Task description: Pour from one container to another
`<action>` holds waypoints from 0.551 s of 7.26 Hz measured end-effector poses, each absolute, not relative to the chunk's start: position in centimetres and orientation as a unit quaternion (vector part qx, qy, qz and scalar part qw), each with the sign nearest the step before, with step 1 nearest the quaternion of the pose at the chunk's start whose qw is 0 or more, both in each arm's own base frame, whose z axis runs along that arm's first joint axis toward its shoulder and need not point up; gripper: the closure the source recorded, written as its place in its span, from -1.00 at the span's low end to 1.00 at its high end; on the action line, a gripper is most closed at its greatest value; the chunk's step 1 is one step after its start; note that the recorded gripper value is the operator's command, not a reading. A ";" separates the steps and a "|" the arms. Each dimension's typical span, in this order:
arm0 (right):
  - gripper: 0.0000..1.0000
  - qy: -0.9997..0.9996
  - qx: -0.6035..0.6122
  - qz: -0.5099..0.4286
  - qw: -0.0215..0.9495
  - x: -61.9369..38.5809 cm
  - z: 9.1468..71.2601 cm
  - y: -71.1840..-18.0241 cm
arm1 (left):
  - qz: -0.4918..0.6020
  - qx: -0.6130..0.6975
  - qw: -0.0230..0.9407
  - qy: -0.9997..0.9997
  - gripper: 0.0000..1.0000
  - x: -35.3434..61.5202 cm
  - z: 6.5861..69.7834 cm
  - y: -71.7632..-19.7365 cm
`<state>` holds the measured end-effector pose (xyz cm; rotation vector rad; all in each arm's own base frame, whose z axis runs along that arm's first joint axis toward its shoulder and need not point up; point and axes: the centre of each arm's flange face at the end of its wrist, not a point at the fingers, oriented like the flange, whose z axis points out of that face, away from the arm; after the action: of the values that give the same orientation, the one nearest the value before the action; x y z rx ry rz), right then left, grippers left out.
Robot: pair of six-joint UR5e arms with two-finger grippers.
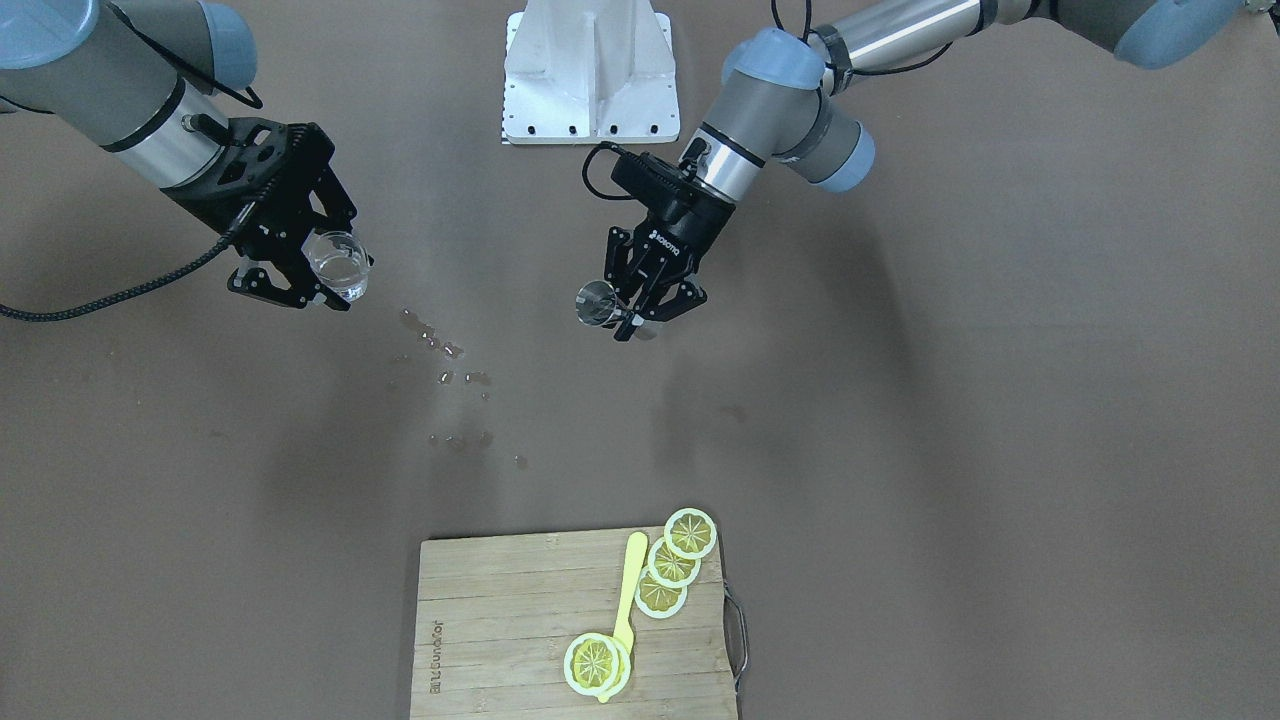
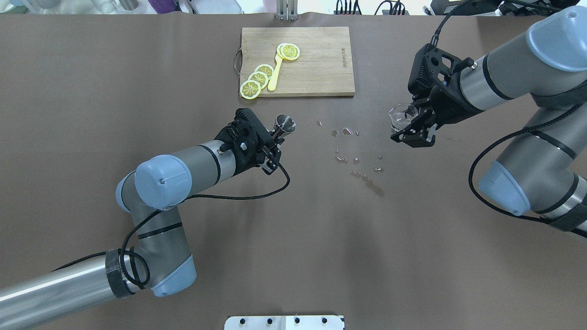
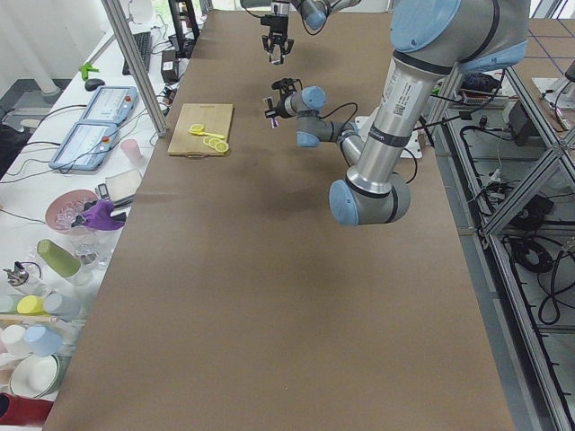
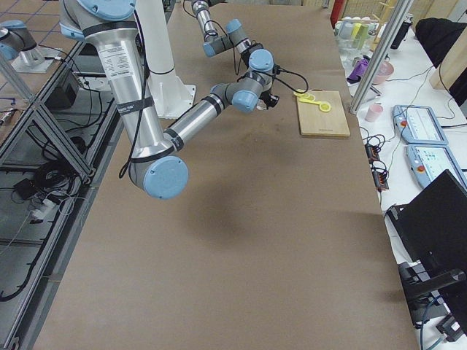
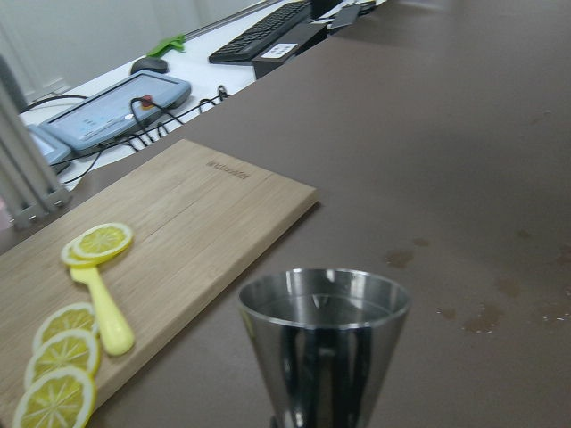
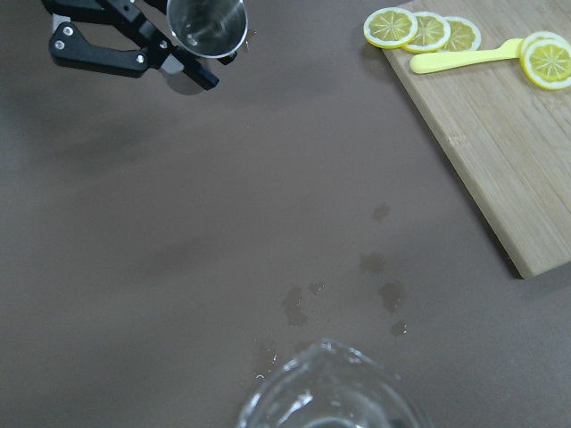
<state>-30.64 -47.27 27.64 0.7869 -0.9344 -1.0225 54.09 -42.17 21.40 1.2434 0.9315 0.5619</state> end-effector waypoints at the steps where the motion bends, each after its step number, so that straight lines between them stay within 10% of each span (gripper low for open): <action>1: 1.00 -0.419 0.351 -0.459 0.701 -30.7 27.4 -47.3 | 0.270 0.557 0.659 0.428 1.00 54.7 21.0 -43.1; 4: 1.00 -0.414 0.340 -0.469 0.702 -32.1 25.5 -47.4 | 0.301 0.572 0.603 0.467 1.00 57.5 21.2 -46.8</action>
<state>-32.05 -47.39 25.53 0.7572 -0.9220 -1.0442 57.48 -46.80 21.24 1.3258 1.0826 0.6970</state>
